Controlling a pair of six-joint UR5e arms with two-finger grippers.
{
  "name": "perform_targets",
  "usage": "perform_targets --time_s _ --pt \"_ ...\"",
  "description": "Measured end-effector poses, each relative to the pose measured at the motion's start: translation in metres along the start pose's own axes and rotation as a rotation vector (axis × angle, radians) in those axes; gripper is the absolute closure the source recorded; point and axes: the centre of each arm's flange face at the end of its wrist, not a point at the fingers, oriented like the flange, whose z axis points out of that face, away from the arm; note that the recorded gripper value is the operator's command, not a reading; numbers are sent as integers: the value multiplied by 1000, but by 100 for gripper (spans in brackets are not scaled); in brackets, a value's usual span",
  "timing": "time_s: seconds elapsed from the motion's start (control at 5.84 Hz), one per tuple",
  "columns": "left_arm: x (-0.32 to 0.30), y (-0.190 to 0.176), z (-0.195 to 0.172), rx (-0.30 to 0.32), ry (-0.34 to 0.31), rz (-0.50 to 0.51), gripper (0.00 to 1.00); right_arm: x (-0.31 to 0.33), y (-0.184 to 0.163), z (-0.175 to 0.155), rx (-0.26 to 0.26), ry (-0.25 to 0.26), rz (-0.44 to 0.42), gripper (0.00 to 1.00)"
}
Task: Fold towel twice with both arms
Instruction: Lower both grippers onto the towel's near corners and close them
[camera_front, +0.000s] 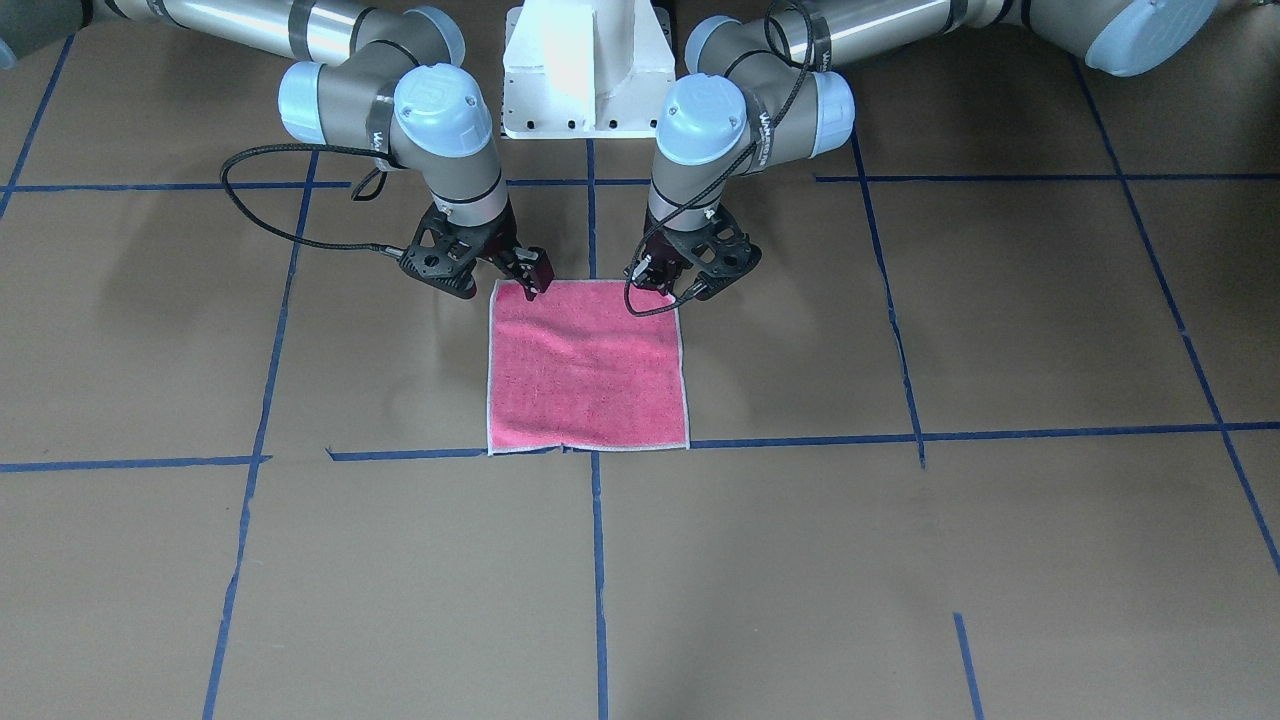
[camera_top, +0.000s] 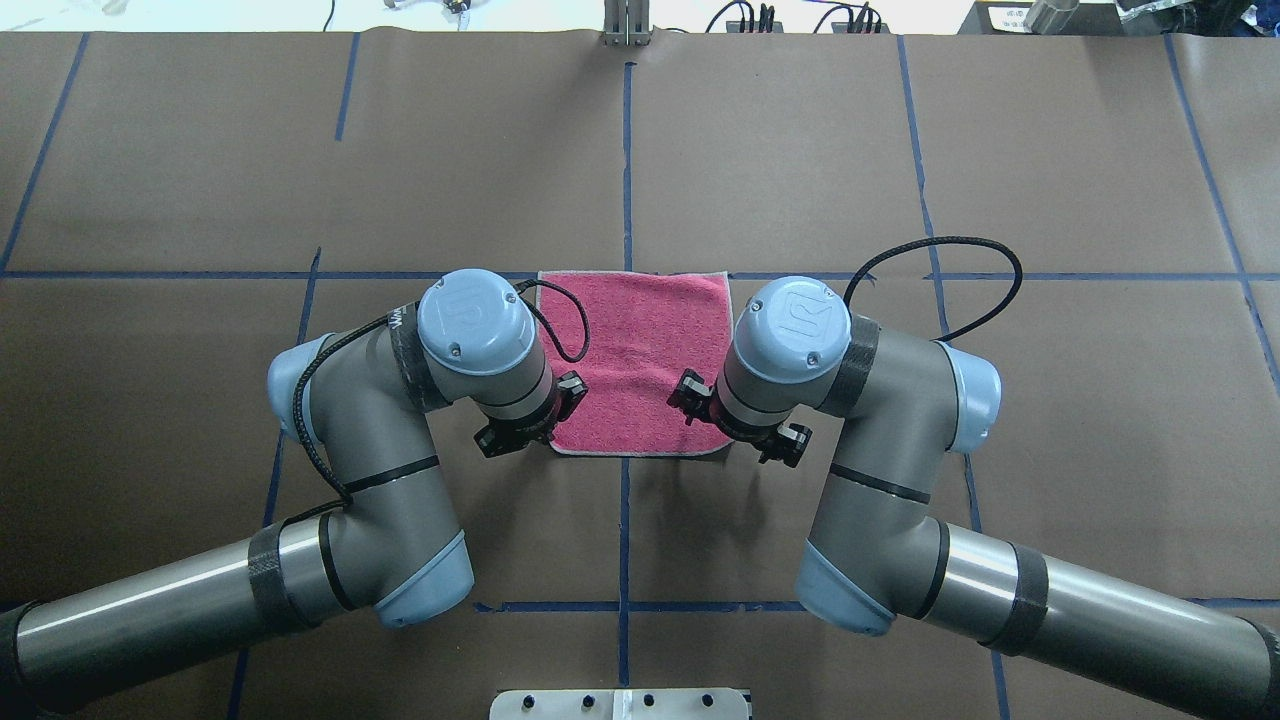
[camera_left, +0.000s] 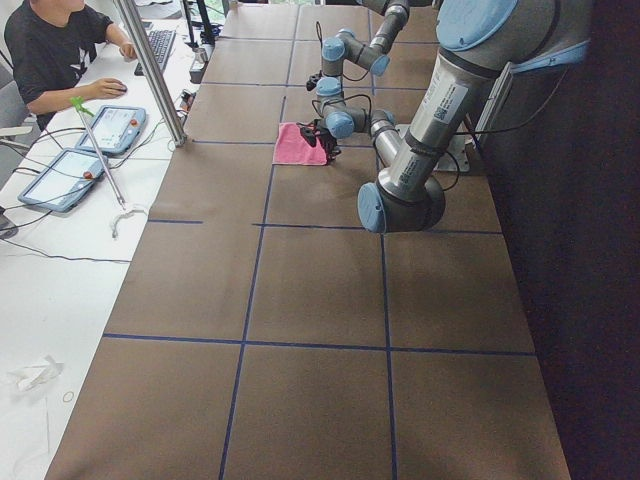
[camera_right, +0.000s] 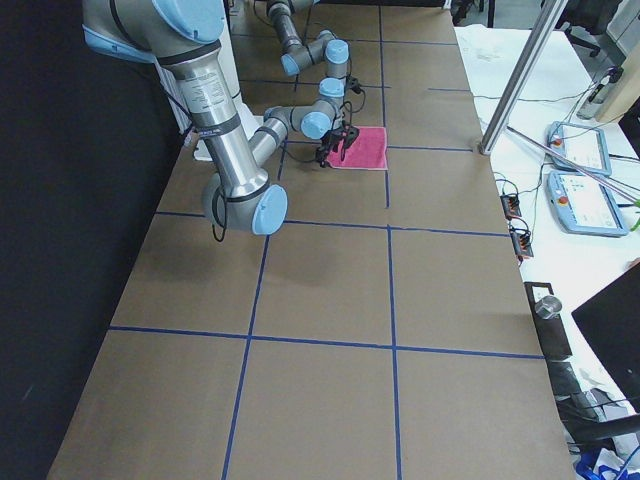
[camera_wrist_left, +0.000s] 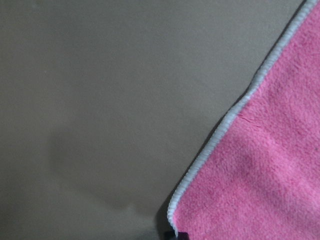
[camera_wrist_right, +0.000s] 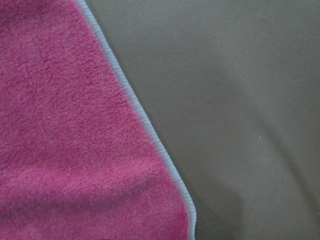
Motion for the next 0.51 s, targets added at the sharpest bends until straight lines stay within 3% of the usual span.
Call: perform_targets --time_s 0.51 --pt "0 -1 0 1 0 -1 99 -1 -2 0 0 -14 1 80"
